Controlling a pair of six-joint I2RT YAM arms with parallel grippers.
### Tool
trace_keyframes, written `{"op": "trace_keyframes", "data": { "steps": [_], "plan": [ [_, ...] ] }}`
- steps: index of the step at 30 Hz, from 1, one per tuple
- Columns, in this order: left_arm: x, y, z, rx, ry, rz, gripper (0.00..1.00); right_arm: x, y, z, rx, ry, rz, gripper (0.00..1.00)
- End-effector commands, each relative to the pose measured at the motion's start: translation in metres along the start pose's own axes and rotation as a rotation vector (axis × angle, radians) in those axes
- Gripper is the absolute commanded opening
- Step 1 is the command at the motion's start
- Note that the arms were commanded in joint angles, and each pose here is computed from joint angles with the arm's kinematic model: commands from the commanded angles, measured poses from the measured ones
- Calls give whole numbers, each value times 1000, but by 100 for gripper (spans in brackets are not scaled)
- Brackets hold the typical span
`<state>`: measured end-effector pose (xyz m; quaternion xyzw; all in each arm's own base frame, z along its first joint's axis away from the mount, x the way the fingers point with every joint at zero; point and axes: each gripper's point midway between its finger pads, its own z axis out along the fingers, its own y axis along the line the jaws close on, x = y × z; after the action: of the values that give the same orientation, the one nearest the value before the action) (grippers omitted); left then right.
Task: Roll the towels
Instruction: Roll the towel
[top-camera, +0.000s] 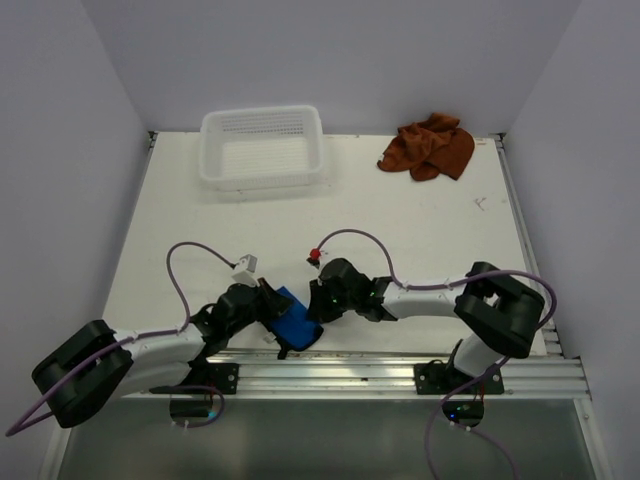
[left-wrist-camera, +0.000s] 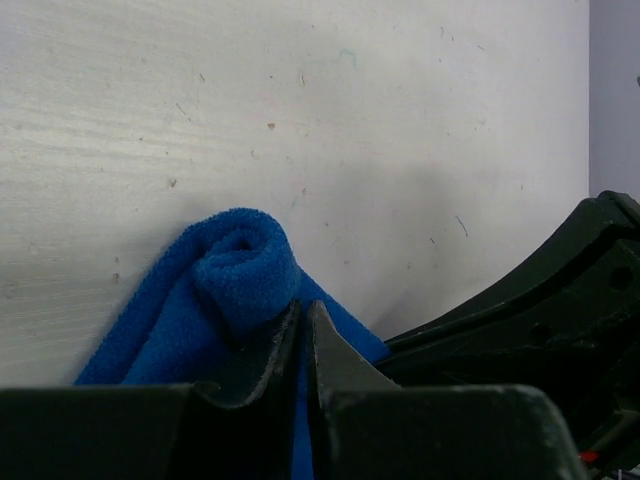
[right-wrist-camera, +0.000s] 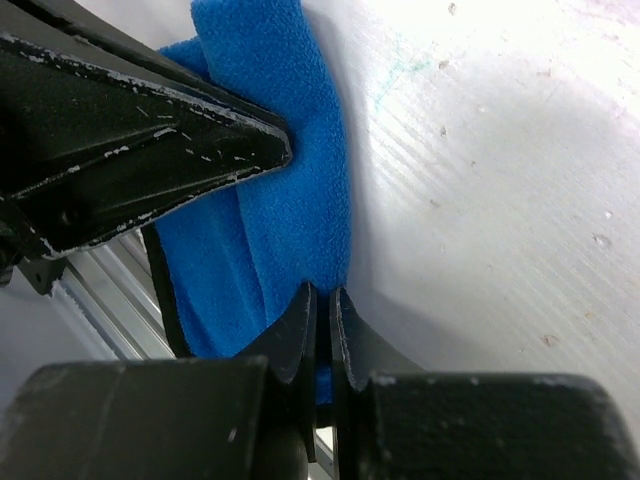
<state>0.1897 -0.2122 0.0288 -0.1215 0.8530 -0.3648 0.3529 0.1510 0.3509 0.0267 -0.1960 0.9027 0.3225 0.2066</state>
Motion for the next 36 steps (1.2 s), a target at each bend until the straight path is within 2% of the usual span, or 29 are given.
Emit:
{"op": "trace_keyframes", "data": {
  "steps": [1,3,7,8,11,14,24,36],
  "plan": [
    [4,30,-4,-111,-1,74,12,-3,-7,-12,24,-58,-1,0],
    [-11,12,-2,-81,-33,91,13,-5,-12,-17,56,-94,-12,0],
    [-46,-25,-4,-67,-95,150,17,-15,-26,-31,224,-167,-100,0],
    [-61,-46,-5,-39,-125,165,17,-17,-23,-32,243,-189,-133,0],
    [-80,-73,-6,-8,-148,194,19,-21,-12,-32,246,-217,-159,0],
    [-88,-87,-2,8,-151,203,20,-28,-11,-31,283,-256,-162,0],
    [-100,-85,13,23,-124,175,20,-42,-11,-41,465,-392,-280,0],
    [-119,-78,16,2,-130,185,20,-26,-4,-30,636,-353,-513,0]
  ]
}}
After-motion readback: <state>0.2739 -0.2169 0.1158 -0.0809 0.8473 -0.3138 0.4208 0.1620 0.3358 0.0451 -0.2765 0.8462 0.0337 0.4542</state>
